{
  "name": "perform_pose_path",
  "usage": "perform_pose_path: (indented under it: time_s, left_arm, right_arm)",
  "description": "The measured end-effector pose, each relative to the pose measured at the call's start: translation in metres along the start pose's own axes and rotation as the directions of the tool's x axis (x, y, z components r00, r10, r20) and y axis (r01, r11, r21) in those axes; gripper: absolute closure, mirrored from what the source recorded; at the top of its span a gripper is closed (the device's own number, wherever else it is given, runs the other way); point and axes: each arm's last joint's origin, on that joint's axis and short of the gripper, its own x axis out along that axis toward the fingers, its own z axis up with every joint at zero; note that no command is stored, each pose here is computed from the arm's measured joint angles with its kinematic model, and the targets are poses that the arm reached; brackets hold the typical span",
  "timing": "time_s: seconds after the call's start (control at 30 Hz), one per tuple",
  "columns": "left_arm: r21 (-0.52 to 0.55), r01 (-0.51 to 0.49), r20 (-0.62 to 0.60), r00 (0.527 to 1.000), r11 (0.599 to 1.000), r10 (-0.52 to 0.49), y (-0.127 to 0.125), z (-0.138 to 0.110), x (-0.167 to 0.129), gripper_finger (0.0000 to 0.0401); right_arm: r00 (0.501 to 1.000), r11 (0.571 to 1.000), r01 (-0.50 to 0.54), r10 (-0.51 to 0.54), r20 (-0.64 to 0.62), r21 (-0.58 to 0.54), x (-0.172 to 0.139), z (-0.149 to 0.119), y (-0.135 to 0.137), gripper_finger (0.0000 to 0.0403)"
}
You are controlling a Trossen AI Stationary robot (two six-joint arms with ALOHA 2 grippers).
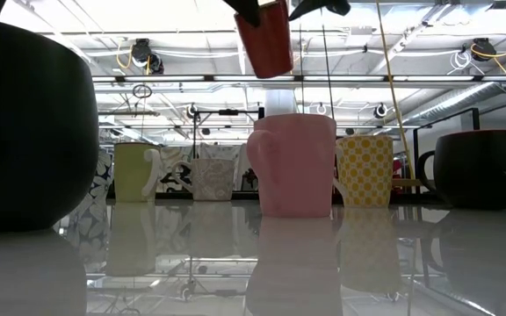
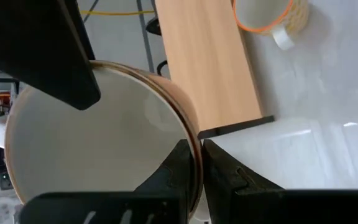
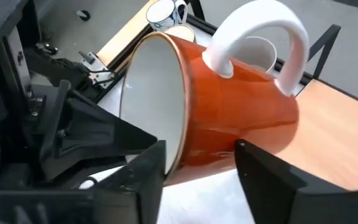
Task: Place coffee mugs
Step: Put the orange mug on the shelf
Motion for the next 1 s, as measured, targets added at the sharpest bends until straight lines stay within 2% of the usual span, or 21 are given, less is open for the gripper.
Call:
perform_pose_path:
  time_s: [0.13, 0.5, 0.63, 0.7, 0.83, 1.0]
  left_arm:
    - [-0.002, -0.006, 0.022, 1.0, 1.0, 0.006, -0.002, 0.004, -0.003, 0.0361]
    - [-0.032, -0.027, 0.099, 0.995, 0.999, 0.03, -0.004, 0.014, -0.008, 0.0356]
    - [-0.14, -0.002, 0.164, 0.986, 0.99, 0.025, -0.001, 0.019, -0.009, 0.0356]
    - [-0.2, 0.047, 0.229, 0.974, 0.979, 0.0, 0.0, 0.023, -0.011, 0.0353]
    - [-0.307, 0.109, 0.316, 0.949, 0.945, -0.006, 0.006, 0.026, -0.017, 0.0312]
    - [-0.378, 0.137, 0.341, 0.94, 0.916, 0.001, 0.009, 0.027, -0.017, 0.021]
  right_arm:
    - [1.0, 1.0, 0.01, -0.01, -0.002, -0.017, 0.0, 0.0, -0.002, 0.0279]
    - [1.0, 0.998, 0.026, -0.027, -0.005, -0.049, 0.002, 0.0, -0.003, 0.0392]
    - [0.999, 0.998, 0.034, -0.034, -0.009, -0.049, 0.003, 0.001, -0.005, 0.0398]
    - [0.999, 0.997, 0.032, -0.033, -0.012, -0.063, 0.003, 0.001, -0.006, 0.0401]
    - [0.998, 0.995, 0.056, -0.058, -0.023, -0.078, 0.002, 0.002, -0.013, 0.0402]
    - [0.997, 0.996, 0.074, -0.074, 0.003, -0.059, -0.003, 0.009, -0.023, 0.0402]
